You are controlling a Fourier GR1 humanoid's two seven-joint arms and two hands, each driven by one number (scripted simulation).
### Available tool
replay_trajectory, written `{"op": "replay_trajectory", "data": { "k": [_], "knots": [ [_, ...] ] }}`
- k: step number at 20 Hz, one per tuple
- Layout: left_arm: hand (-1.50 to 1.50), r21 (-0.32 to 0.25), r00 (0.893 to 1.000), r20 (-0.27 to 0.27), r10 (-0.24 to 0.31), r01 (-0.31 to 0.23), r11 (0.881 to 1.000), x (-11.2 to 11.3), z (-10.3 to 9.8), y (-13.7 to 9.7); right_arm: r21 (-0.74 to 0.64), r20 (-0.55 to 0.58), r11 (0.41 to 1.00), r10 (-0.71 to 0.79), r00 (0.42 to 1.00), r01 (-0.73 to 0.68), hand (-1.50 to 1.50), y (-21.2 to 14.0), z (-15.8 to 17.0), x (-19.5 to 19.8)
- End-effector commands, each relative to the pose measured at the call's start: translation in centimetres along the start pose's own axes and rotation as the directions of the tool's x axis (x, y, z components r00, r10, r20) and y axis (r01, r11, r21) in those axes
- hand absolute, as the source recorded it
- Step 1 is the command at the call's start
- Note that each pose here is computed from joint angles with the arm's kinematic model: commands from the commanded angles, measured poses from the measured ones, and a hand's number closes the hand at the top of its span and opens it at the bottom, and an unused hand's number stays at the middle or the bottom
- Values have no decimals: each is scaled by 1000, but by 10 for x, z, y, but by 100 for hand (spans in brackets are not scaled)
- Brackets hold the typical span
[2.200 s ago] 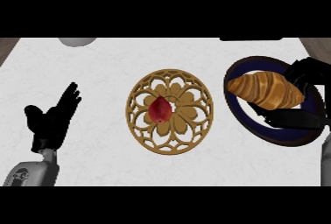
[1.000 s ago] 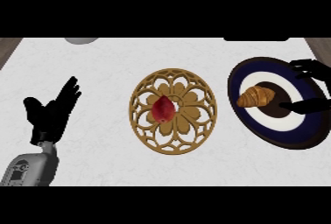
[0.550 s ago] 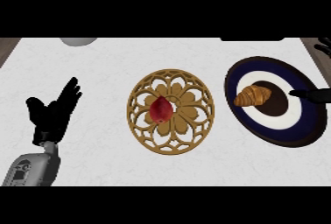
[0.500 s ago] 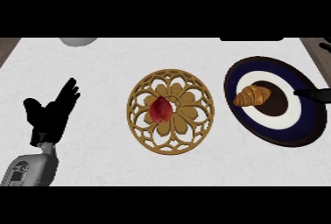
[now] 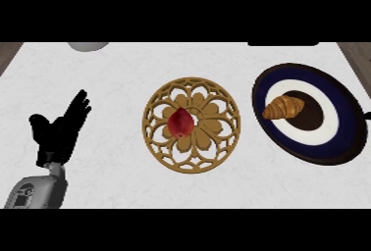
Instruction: Pick the croissant from the placemat and place it in the plate
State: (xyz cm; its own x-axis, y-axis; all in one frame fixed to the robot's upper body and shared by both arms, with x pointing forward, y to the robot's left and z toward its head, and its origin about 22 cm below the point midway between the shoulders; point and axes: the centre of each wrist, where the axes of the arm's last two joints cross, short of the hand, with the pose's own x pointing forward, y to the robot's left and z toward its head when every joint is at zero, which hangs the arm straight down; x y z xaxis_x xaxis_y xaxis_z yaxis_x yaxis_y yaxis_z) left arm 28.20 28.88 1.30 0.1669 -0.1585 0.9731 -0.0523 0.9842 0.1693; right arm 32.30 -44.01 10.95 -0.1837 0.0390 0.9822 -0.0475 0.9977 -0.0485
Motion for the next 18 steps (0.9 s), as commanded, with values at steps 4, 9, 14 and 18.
{"op": "replay_trajectory", "data": {
  "k": [4, 9, 14, 18],
  "knots": [
    [0, -8, 1000, -9, 4, -4, 1000, 6, 14, -9, -7, 53, 1000, -24, 998, 24, -150, -43, 10, 4],
    [0, -26, 1000, 4, -13, 13, 1000, 12, 1, 4, -30, 31, 999, -16, 999, 17, -150, -64, 25, -15],
    [0, -36, 1000, 4, 3, -3, 999, 25, -5, 0, -67, 25, 998, 1, 1000, 1, -150, -86, 33, -10],
    [0, -16, 1000, -1, -2, 2, 1000, 16, 11, 2, -63, 9, 998, 23, 1000, -23, -150, -72, 40, -38]
  ]
}}
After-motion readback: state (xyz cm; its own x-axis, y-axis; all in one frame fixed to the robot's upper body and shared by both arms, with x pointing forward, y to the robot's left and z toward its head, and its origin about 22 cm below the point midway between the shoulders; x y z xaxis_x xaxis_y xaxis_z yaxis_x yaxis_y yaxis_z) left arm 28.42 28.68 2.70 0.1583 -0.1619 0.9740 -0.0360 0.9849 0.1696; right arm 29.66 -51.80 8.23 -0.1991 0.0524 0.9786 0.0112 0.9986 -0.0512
